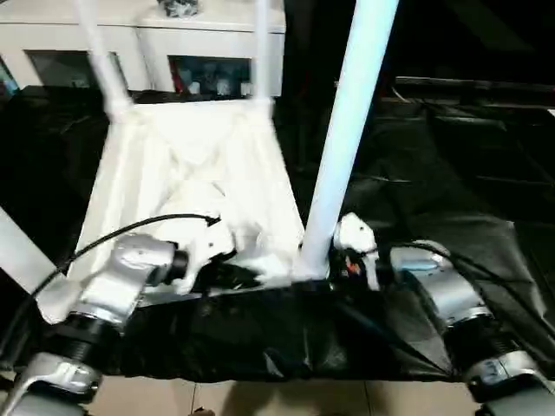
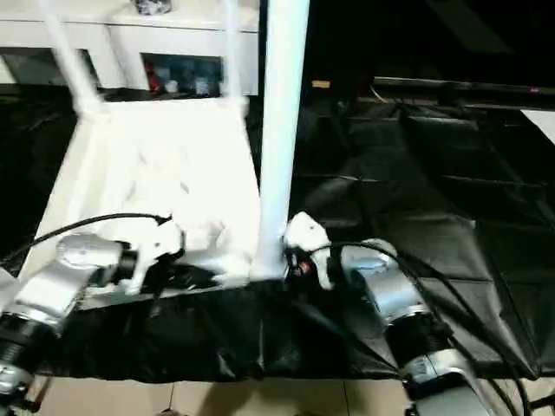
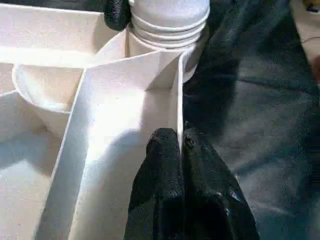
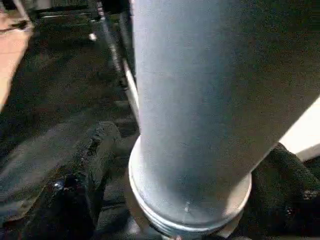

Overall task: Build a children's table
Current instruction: Rotate leg to tighten

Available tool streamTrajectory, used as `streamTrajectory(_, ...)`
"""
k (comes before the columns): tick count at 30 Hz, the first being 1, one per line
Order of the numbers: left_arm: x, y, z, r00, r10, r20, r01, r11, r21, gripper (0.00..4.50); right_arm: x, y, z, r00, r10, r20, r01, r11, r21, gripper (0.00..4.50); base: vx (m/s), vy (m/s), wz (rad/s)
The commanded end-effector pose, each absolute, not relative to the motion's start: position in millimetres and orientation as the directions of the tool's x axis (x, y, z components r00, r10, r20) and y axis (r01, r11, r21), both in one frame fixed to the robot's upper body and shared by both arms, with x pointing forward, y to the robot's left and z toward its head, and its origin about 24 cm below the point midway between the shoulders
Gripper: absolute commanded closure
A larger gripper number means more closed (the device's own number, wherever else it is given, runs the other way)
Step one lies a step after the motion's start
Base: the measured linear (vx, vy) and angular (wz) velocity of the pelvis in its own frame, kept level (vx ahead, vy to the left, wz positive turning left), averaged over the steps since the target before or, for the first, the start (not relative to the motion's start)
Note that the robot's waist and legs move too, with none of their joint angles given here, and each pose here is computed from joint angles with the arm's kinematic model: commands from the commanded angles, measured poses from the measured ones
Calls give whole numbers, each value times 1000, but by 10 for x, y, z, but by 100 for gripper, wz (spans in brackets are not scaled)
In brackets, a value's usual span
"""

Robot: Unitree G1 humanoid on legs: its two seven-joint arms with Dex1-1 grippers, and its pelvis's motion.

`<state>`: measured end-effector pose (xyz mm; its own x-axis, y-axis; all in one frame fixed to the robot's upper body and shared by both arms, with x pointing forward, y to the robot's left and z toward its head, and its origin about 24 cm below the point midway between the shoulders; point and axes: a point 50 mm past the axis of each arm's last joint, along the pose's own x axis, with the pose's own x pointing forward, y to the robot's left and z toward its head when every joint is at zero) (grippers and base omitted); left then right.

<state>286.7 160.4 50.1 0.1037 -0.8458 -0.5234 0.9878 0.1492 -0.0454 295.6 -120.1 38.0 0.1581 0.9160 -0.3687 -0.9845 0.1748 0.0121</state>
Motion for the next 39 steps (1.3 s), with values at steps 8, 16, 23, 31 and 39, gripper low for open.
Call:
streamTrajectory(8, 2824, 1493, 471, 3, -869, -494, 992, 65, -109, 450, 2878, -1072, 313, 23, 924, -382, -995, 60, 84, 161, 0, 0, 0)
streamTrajectory(16, 2907, 1435, 433, 134, -852, -506, 982, 182, -46, 450, 2925, -1040, 260, 164, 921, -354, -975, 206, 85, 179, 0, 0, 0)
streamTrajectory(23, 3063, 945, 400, 325, -822, -467, 932, 361, 13, 450, 3113, -707, 143, 553, 765, -331, -794, 604, 69, 181, -23, 1, -1)
streamTrajectory(31, 3065, 576, 390, 322, -824, -465, 941, 334, 60, 450, 3208, -389, 185, 711, 643, -284, -669, 743, 9, 181, 0, 0, 0)
streamTrajectory(39, 3000, 835, 384, 257, -845, -470, 964, 259, 62, 450, 3192, -678, 208, 613, 741, -274, -765, 643, 26, 68, 0, 0, 0)
